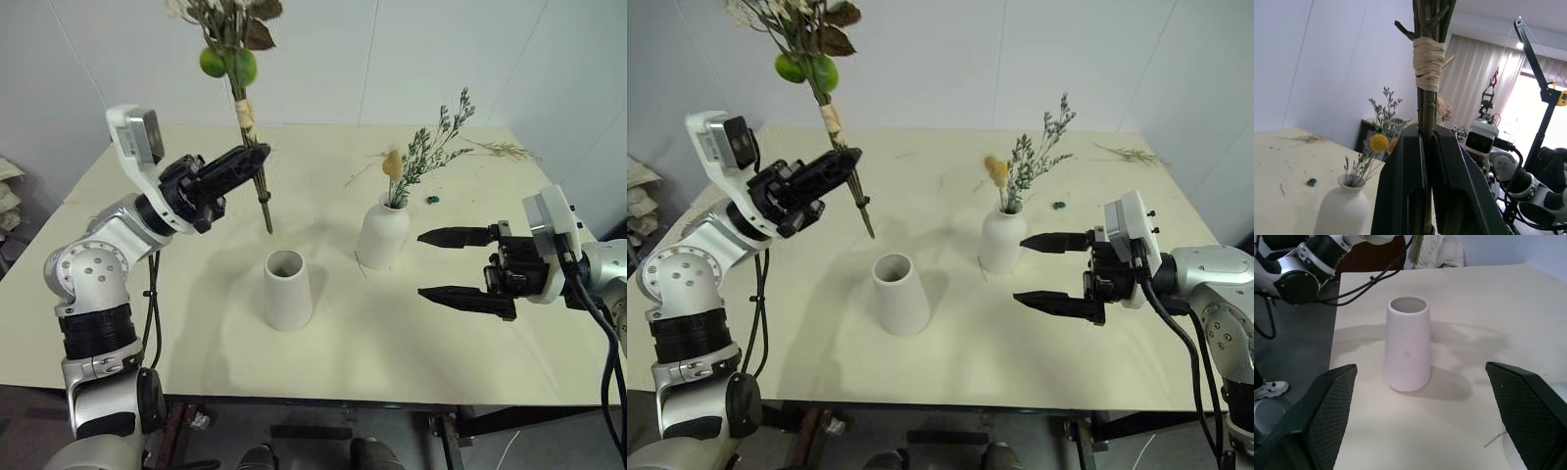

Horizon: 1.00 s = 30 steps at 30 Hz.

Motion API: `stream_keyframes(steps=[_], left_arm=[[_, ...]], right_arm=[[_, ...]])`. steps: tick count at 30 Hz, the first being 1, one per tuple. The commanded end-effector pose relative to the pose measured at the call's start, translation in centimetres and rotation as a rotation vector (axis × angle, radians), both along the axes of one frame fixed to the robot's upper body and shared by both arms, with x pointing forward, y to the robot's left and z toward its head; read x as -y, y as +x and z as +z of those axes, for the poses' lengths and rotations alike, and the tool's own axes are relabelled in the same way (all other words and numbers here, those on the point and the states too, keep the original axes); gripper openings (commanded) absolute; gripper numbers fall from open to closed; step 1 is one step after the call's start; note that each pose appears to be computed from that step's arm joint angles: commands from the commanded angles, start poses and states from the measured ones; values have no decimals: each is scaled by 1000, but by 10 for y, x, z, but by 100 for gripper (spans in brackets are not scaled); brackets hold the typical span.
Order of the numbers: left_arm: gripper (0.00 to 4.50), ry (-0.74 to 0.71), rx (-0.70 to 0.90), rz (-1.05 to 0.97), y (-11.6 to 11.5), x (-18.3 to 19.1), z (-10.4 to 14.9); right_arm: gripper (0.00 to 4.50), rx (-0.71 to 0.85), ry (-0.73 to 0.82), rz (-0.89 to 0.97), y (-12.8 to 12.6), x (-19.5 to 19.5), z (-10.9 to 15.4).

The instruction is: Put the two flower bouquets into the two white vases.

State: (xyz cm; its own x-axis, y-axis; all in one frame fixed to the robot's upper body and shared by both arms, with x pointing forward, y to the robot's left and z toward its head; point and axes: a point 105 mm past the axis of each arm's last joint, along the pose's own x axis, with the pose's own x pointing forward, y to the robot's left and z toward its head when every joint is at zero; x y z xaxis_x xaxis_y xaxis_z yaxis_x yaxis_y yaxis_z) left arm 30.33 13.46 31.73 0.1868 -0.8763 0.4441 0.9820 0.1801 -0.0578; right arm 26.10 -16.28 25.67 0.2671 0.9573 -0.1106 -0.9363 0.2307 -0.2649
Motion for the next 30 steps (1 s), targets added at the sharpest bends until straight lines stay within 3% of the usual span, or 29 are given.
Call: stream_keyframes(steps=[1, 6, 10, 16, 23, 29, 30], left_arm=[[0, -11, 57, -16, -4, 5, -6], [0, -13, 62, -12, 1, 10, -22], [0, 45, 70, 18, 7, 13, -49], [0, 84, 49, 5, 8, 10, -62], [203, 144, 102, 51, 7, 8, -60], [386, 390, 209, 147, 9, -10, -65], [386, 427, 220, 168, 11, -16, -65]], right_arm=[[446, 63, 15, -12, -1, -1, 9], [446, 66, 32, -16, -1, -5, 10], [446, 66, 50, -26, -2, -9, 9], [446, 71, 58, -49, -1, -8, 11], [450, 77, 63, -49, 0, -10, 13], [450, 83, 64, -50, 3, -8, 13], [450, 82, 64, -50, 3, -7, 12]])
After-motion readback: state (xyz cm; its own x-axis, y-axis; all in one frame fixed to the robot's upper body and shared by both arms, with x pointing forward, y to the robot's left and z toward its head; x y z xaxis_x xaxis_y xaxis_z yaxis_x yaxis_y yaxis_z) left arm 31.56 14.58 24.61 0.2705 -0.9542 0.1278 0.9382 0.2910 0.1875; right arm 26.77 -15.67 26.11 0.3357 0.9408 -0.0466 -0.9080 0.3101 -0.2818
